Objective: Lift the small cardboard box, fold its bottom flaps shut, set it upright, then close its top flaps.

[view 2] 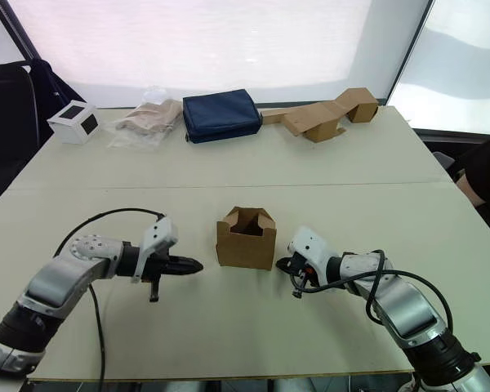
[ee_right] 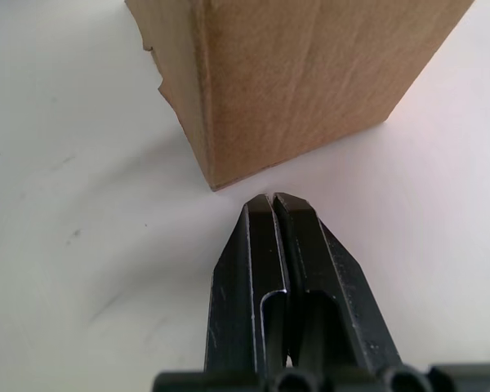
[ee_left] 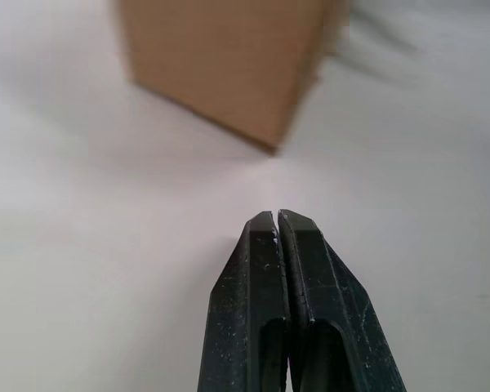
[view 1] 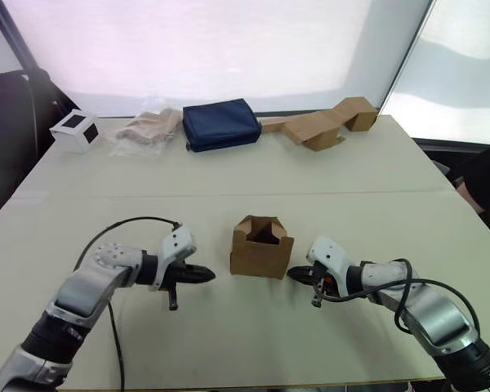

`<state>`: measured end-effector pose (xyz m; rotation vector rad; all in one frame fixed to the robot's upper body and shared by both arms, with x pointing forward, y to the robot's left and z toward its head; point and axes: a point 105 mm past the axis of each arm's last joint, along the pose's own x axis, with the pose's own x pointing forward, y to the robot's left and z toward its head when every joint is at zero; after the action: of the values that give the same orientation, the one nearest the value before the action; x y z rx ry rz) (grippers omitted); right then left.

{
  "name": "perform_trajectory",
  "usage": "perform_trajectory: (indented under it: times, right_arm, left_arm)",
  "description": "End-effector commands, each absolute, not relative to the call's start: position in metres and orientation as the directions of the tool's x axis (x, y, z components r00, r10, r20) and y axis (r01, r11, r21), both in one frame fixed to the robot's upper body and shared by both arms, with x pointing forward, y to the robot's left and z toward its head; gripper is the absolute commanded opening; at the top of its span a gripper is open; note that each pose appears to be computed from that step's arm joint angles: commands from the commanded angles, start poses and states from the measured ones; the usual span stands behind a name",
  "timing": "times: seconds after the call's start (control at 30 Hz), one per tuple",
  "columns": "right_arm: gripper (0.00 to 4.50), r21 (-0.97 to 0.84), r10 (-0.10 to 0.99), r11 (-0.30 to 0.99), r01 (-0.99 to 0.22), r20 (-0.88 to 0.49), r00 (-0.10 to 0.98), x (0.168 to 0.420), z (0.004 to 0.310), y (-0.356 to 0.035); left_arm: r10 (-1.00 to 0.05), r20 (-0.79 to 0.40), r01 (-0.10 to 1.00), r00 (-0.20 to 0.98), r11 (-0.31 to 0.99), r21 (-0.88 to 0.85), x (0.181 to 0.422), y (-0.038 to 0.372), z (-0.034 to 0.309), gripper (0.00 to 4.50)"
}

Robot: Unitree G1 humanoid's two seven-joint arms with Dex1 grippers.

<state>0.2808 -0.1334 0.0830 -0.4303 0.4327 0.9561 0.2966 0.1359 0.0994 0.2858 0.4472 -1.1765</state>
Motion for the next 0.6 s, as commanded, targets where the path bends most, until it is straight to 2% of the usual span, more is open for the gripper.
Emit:
perform_trajectory:
  times: [0.03, 0.23, 0.43, 0.6]
  right_arm:
    - [0.0, -0.265, 0.646, 0.547, -0.794, -0.47, 0.602, 0.3, 0.1, -0.142]
    - [0.0, -0.26, 0.691, 0.512, -0.819, -0.442, 0.572, 0.297, 0.109, -0.132]
    - [0.0, -0.277, 0.677, 0.494, -0.824, -0.473, 0.564, 0.294, 0.106, -0.131]
    - [0.0, -0.277, 0.673, 0.494, -0.824, -0.479, 0.564, 0.292, 0.107, -0.134]
  left_arm:
    - [-0.822, -0.452, 0.928, 0.346, 0.369, 0.039, 0.308, 0.131, 0.108, 0.04]
    - [-0.842, -0.431, 0.939, 0.324, 0.341, 0.04, 0.307, 0.114, 0.105, 0.04]
    - [-0.884, -0.396, 0.959, 0.25, 0.281, -0.023, 0.29, 0.092, 0.102, 0.04]
    - [-0.875, -0.405, 0.954, 0.265, 0.298, -0.02, 0.29, 0.094, 0.1, 0.04]
